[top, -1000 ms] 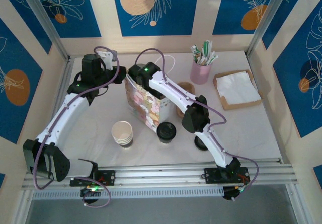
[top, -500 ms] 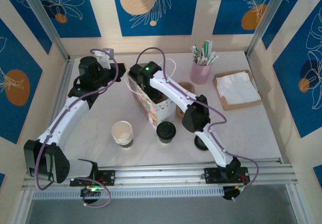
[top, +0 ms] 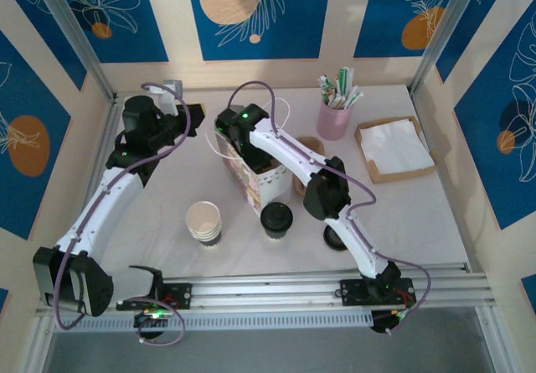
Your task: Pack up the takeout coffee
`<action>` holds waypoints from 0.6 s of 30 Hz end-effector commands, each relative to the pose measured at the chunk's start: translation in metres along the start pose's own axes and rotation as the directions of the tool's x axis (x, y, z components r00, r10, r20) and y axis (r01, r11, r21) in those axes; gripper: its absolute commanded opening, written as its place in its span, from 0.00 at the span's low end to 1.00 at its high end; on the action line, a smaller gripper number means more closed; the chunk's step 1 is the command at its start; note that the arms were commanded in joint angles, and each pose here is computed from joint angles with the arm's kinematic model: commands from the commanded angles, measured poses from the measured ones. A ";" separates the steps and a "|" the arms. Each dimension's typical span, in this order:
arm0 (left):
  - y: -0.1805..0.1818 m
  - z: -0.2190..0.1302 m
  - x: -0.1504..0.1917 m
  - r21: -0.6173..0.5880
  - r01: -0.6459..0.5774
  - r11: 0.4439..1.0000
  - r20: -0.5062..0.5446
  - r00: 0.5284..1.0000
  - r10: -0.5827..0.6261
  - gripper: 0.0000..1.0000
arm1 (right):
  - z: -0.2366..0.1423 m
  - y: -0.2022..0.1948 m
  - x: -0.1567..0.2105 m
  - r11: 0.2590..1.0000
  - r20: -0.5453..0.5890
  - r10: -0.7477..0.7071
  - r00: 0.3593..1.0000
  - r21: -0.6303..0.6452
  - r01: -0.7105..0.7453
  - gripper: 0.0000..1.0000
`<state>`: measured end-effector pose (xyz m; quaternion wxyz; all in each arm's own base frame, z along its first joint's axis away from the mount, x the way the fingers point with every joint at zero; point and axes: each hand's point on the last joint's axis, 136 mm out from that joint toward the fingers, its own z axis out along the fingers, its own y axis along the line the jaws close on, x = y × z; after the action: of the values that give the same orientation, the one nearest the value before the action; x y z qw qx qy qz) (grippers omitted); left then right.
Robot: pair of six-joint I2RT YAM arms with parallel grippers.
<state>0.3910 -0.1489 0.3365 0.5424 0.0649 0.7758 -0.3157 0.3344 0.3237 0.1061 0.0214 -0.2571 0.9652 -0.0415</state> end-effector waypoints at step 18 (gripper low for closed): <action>0.010 -0.005 0.013 -0.030 0.036 0.999 -0.025 0.999 -0.037 0.04 | 0.027 -0.003 0.016 0.998 -0.105 0.054 0.993 -0.007 -0.055 0.35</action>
<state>0.3887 -0.1476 0.3167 0.5197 0.0540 0.7926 -0.3143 0.3320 0.3157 0.0877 -0.0038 -0.2429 0.9689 -0.0465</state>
